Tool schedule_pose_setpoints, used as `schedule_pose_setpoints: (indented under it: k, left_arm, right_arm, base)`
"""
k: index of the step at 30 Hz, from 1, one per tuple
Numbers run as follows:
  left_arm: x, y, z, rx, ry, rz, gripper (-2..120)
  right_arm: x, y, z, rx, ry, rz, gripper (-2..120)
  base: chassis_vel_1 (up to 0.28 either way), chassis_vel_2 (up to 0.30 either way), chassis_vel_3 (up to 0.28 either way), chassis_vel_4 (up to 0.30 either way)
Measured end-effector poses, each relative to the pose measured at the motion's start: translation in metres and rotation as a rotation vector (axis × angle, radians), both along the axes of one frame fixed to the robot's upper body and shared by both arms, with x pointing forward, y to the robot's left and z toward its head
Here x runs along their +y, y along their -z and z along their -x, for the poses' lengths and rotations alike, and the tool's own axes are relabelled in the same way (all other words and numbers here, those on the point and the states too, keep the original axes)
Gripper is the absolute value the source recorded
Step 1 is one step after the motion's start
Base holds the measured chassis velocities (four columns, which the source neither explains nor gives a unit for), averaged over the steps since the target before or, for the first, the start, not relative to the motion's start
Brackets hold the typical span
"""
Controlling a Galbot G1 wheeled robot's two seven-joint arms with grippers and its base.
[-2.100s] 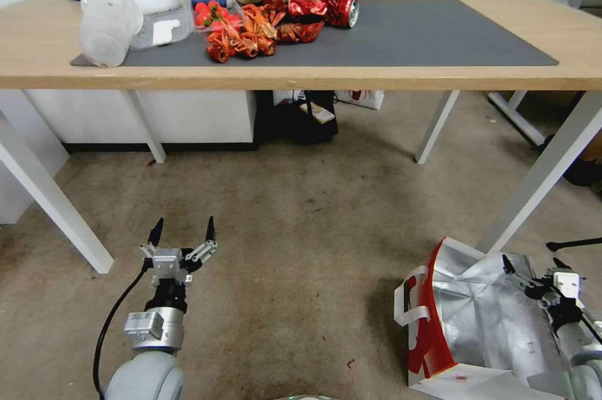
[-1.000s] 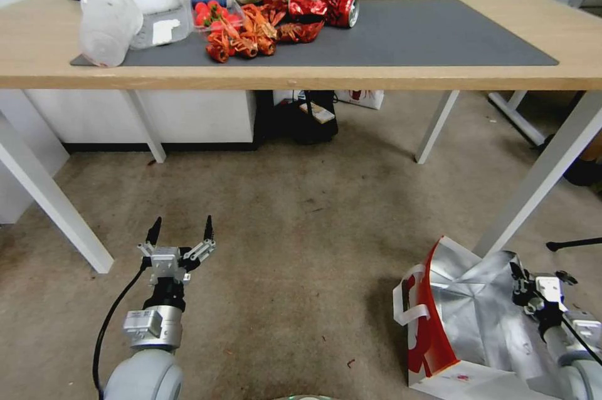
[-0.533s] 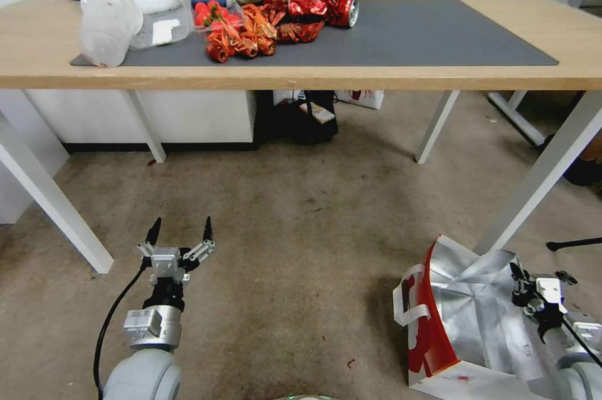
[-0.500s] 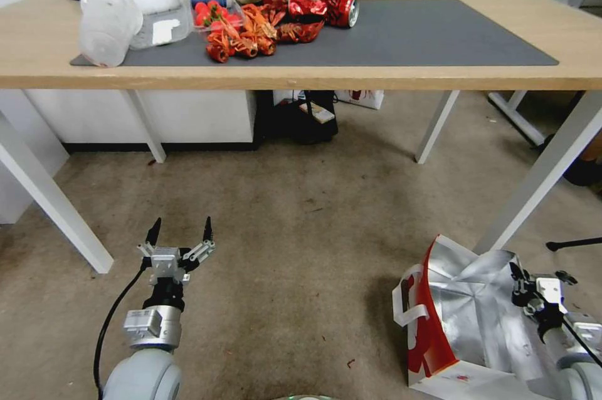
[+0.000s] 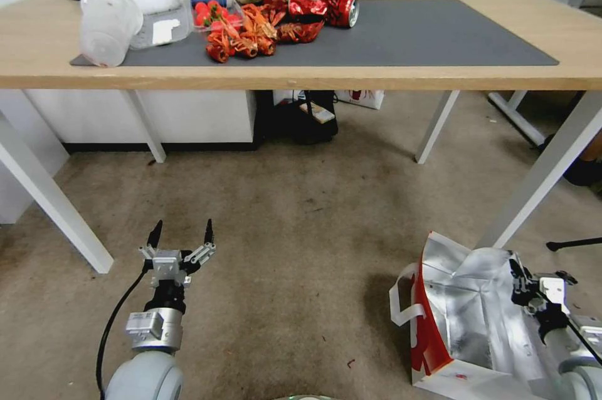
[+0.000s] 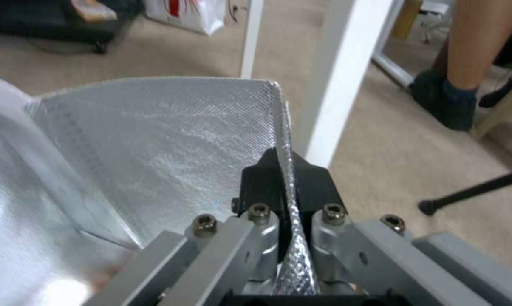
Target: Pick up the food delivery bag from the floor and place it on the table.
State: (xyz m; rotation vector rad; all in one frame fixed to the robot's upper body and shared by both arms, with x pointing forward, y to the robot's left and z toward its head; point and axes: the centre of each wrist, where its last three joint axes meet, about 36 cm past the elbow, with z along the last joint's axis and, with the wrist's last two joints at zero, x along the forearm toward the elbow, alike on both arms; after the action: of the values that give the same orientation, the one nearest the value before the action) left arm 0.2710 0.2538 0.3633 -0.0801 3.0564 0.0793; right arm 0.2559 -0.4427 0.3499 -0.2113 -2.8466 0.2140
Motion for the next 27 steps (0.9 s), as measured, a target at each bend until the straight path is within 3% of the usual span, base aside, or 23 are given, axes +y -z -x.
schedule_pose_setpoints:
  k: [10, 27]
  left_arm:
    - [-0.001, 0.001, 0.001, -0.004, 0.003, -0.001, 99]
    - [0.001, 0.006, 0.005, -0.002, 0.004, -0.009, 99]
  right_arm:
    - [0.02, -0.028, 0.0, -0.063, -0.042, -0.008, 0]
    - [0.04, -0.044, 0.002, -0.114, -0.112, -0.032, 0]
  base:
    - [0.0, 0.0, 0.0, 0.0]
    - [0.0, 0.0, 0.0, 0.0]
